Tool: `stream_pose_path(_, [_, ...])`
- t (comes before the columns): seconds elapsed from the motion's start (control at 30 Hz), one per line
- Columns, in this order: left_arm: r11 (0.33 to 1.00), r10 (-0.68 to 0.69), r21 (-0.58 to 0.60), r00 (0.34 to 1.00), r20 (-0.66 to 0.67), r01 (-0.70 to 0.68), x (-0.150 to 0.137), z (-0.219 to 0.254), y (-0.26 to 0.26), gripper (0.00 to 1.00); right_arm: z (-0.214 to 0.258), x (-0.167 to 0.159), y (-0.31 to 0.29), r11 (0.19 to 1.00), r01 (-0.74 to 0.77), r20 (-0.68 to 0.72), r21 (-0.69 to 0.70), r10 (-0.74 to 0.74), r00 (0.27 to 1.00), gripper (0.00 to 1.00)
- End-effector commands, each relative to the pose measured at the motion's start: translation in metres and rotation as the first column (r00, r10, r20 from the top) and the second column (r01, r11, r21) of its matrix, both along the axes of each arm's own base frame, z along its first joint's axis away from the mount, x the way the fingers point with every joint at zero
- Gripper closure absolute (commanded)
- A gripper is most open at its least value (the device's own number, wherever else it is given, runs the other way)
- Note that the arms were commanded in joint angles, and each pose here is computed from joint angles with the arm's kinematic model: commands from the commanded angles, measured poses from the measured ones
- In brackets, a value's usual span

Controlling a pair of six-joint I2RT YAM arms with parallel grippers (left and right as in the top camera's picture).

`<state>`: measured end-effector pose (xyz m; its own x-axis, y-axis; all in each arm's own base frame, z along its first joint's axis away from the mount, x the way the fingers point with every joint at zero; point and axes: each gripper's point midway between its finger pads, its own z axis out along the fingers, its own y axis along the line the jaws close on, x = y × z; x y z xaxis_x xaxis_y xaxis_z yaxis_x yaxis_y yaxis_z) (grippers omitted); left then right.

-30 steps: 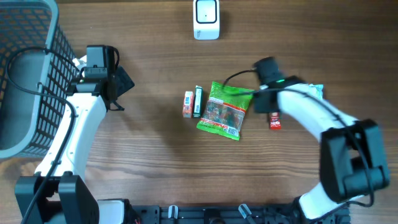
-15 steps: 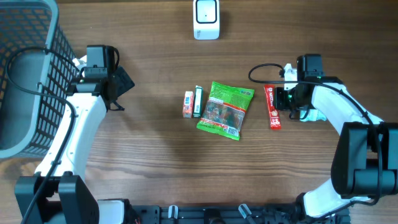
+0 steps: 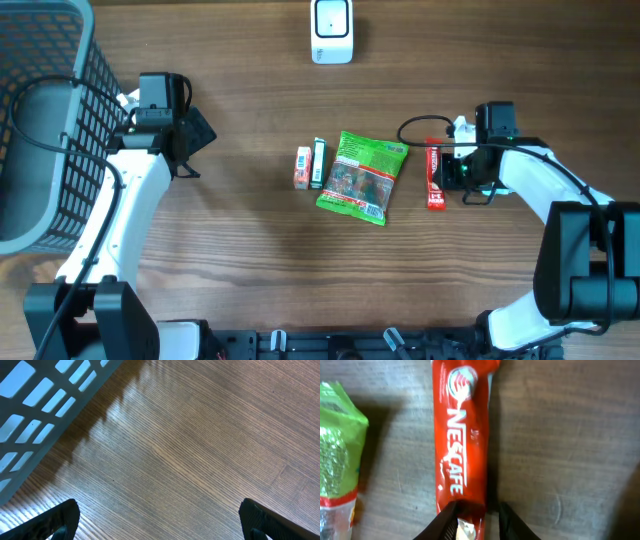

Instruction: Scan the item barcode

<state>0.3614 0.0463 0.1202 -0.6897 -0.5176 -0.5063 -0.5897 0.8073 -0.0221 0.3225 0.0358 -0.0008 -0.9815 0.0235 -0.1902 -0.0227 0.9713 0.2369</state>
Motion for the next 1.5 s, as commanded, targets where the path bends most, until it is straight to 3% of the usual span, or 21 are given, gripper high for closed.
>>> stream_pose_path(0.0, [1.000, 0.002, 0.016, 1.000, -0.004, -0.002, 0.000, -0.001, 0.004, 0.00, 0.012, 0.005, 0.000, 1.000, 0.029, 0.005, 0.002, -0.029, 1.000, 0.69])
stream_pose_path(0.43, [1.000, 0.002, 0.016, 1.000, -0.004, -0.002, 0.000, -0.001, 0.004, 0.00, 0.010, -0.013, 0.011, 0.995, 0.092, -0.089, 0.032, -0.089, 0.992, 0.69])
stream_pose_path(0.63, [1.000, 0.002, 0.016, 1.000, -0.004, -0.002, 0.000, -0.001, 0.004, 0.00, 0.006, -0.012, 0.019, 0.995, 0.067, -0.070, -0.076, -0.073, 0.995, 0.68])
stream_pose_path(0.77, [1.000, 0.002, 0.016, 1.000, -0.004, -0.002, 0.000, -0.001, 0.004, 0.00, 0.003, -0.015, 0.016, 0.980, 0.143, -0.069, -0.138, -0.154, 0.986, 0.68])
stream_pose_path(0.93, [1.000, 0.002, 0.016, 1.000, -0.004, -0.002, 0.000, -0.001, 0.004, 0.00, -0.001, -0.012, 0.026, 0.949, 0.303, -0.072, -0.090, -0.310, 0.948, 0.68])
stream_pose_path(1.0, [1.000, 0.002, 0.016, 1.000, -0.004, -0.002, 0.000, -0.001, 0.004, 0.00, -0.002, -0.013, 0.028, 0.931, 0.356, -0.081, -0.079, -0.362, 0.929, 0.76])
stream_pose_path(1.07, [1.000, 0.002, 0.016, 1.000, -0.004, -0.002, 0.000, -0.001, 0.004, 0.00, -0.001, -0.009, 0.029, 0.924, 0.376, -0.071, -0.068, -0.380, 0.922, 0.93])
stream_pose_path(1.13, [1.000, 0.002, 0.016, 1.000, -0.004, -0.002, 0.000, -0.001, 0.004, 0.00, 0.000, -0.005, 0.029, 0.915, 0.398, -0.060, -0.057, -0.401, 0.914, 0.96])
stream_pose_path(1.23, [1.000, 0.002, 0.016, 1.000, -0.004, -0.002, 0.000, -0.001, 0.004, 0.00, 0.002, 0.000, 0.029, 0.920, 0.388, -0.040, -0.048, -0.390, 0.920, 0.96])
stream_pose_path(1.37, [1.000, 0.002, 0.016, 1.000, -0.004, -0.002, 0.000, -0.001, 0.004, 0.00, 0.037, 0.019, 0.023, 0.966, 0.245, 0.120, -0.084, -0.234, 0.965, 0.96])
stream_pose_path(1.43, [1.000, 0.002, 0.016, 1.000, -0.004, -0.002, 0.000, -0.001, 0.004, 0.00, 0.057, 0.021, 0.021, 0.965, 0.254, 0.174, -0.073, -0.238, 0.956, 0.94])
stream_pose_path(1.47, [1.000, 0.002, 0.016, 1.000, -0.004, -0.002, 0.000, -0.001, 0.004, 0.00, 0.063, 0.019, 0.023, 0.961, 0.273, 0.171, -0.045, -0.262, 0.950, 0.76])
